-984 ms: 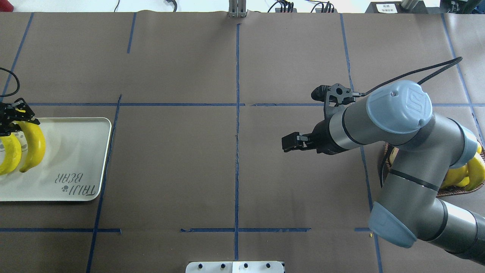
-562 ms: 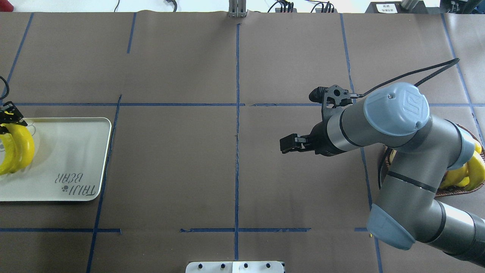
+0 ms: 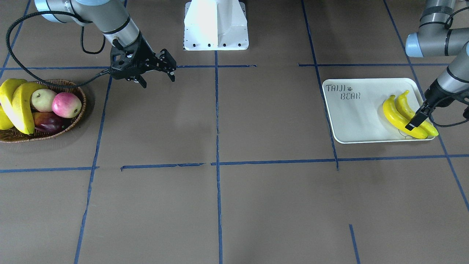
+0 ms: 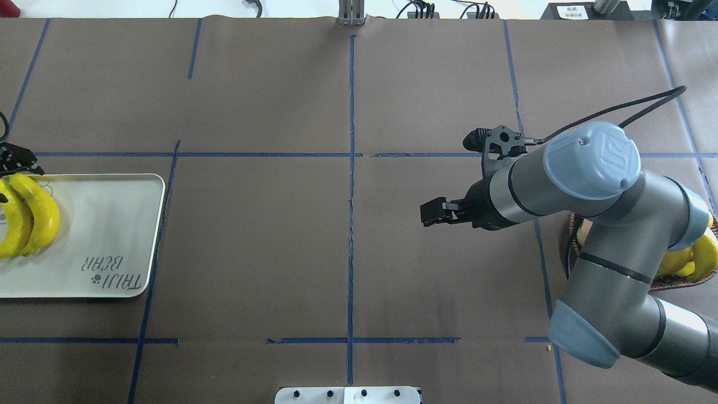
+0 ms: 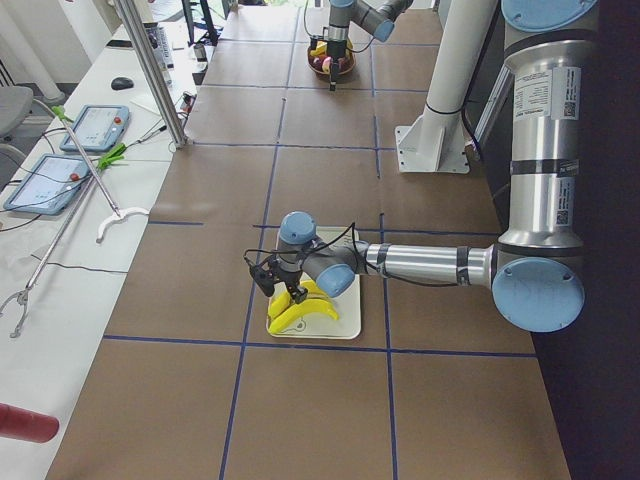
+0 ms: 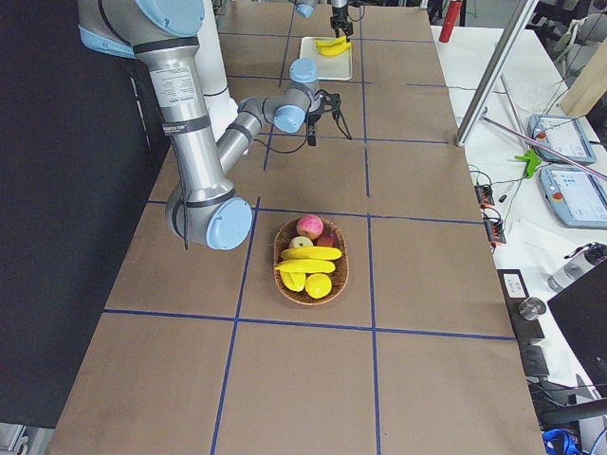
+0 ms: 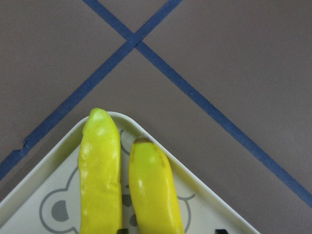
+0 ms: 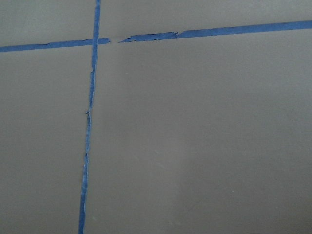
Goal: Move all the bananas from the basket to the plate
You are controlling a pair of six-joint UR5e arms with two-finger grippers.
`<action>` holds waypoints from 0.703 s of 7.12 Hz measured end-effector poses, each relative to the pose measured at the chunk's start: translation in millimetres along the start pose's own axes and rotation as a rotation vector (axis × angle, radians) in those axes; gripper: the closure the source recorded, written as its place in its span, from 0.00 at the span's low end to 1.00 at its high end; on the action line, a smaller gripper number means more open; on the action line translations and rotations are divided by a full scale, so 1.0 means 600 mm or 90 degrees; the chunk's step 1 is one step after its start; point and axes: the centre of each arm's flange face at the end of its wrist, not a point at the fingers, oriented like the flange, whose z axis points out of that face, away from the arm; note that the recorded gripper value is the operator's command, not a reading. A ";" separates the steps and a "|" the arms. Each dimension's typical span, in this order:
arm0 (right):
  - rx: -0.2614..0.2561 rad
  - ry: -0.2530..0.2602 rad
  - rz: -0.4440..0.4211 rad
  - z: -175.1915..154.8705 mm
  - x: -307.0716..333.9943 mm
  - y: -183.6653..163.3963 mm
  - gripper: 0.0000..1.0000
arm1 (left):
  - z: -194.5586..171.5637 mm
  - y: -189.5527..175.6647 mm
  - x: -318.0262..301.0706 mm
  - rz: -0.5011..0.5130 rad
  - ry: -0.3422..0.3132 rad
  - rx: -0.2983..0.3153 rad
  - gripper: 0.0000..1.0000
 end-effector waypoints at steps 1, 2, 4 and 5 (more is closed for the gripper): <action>-0.002 0.015 -0.012 -0.009 0.035 0.004 0.00 | -0.040 0.012 0.027 0.019 0.036 -0.028 0.00; -0.005 0.033 -0.035 -0.026 0.084 0.011 0.00 | -0.070 0.037 0.059 0.050 0.067 -0.046 0.00; -0.019 0.082 -0.105 -0.076 0.219 0.031 0.00 | -0.085 0.116 0.118 0.115 0.097 -0.081 0.00; -0.030 0.107 -0.149 -0.106 0.291 0.042 0.00 | -0.080 0.146 0.135 0.136 0.100 -0.097 0.00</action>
